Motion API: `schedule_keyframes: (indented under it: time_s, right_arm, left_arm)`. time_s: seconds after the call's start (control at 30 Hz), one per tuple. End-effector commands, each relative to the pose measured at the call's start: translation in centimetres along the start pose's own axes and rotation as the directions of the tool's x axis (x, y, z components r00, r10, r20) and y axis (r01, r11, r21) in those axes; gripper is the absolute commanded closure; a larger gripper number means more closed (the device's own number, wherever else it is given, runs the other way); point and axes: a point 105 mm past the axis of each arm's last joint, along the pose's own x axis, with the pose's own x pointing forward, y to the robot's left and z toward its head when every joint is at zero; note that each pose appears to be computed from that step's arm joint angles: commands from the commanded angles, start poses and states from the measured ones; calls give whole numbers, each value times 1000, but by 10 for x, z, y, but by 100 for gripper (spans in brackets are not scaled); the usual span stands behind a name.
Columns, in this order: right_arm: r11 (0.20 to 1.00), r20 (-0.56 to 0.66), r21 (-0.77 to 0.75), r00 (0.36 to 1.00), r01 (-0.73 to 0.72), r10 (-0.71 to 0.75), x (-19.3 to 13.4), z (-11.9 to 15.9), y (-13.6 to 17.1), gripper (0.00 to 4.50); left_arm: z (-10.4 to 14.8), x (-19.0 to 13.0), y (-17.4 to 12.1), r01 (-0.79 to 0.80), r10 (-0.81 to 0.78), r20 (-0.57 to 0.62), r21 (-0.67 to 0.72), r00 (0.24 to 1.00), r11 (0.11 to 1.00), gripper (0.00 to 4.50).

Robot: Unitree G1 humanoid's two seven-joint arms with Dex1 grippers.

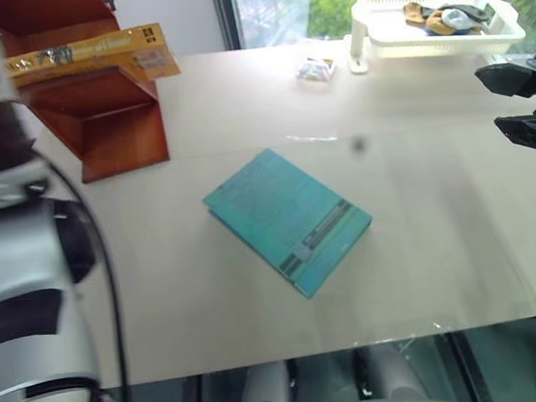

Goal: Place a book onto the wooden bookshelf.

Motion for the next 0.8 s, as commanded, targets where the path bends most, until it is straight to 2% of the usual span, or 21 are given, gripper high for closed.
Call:
schedule_keyframes:
  time_s: [0.03, 0.17, 0.27, 0.4, 0.5, 0.6, 0.8]
  right_arm:
    - [998, -2, -58, 1000, -8, 8, -1, 15, 5, 0]
    - [998, -7, -60, 1000, 3, -3, -4, 16, 8, 0]
    - [998, -6, -67, 1000, 16, -17, -4, 16, 8, 0]
    - [997, 3, -70, 1000, 17, -17, -1, 14, 12, 0]
    - [996, 3, -78, 999, 32, -32, -3, 16, 13, 0]
    - [995, -1, -86, 999, 46, -47, -6, 17, 14, 0]
    - [994, -6, -89, 998, 63, -63, -8, 15, 17, 0]
  left_arm:
    - [-17, 28, -30, -77, 95, 83, -198, 992, 977, 126]
    - [-43, 59, -70, -156, 190, 96, -284, 977, 946, 126]
    - [-67, 78, -93, -288, 359, 84, -444, 930, 849, 126]
    - [-104, 90, -105, -522, 580, -43, -494, 813, 695, 126]
    - [-118, 99, -108, -577, 622, -102, -511, 777, 637, 126]
    - [-136, 95, -90, -668, 688, -187, -510, 701, 542, 126]
    - [-140, 81, -54, -733, 750, -209, -485, 627, 477, 126]
